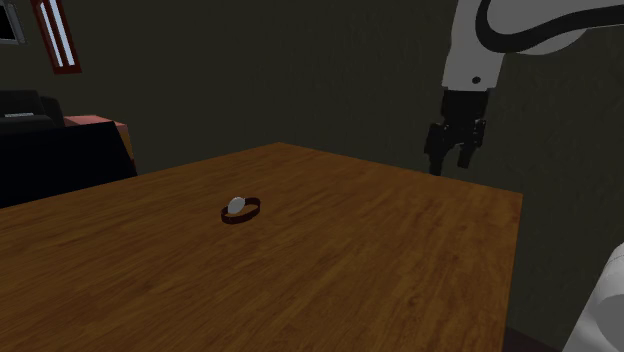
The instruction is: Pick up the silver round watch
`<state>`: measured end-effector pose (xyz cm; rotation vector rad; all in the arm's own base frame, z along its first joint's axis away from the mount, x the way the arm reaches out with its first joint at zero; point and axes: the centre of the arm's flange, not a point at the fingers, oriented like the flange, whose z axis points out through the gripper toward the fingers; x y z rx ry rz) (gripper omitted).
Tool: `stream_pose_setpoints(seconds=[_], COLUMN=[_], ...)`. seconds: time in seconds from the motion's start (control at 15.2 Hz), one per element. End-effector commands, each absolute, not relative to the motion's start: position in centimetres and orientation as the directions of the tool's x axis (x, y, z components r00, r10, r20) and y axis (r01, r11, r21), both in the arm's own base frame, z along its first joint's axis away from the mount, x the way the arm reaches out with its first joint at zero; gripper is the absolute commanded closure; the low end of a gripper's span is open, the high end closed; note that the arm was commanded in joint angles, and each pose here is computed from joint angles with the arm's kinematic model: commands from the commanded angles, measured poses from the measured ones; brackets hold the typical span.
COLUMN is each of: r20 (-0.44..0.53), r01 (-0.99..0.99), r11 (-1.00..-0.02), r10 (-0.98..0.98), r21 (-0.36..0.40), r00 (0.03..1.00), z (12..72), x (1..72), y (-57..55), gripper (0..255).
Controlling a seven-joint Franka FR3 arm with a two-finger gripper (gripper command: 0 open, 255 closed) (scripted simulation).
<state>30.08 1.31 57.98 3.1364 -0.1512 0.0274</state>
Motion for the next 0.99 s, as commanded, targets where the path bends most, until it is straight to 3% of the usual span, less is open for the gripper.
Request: stream_pose_setpoints(seconds=[0.0, 0.92], r20=[0.017, -0.003], r01=[-0.096, -0.298], r11=[-0.995, -0.954], r10=[-0.096, -0.298], r21=[0.001, -0.016], r00=[0.995, 0.955], z=[58.0, 58.6], x=[30.1, 32.8], y=[1.3, 19.3], gripper=[0, 0])
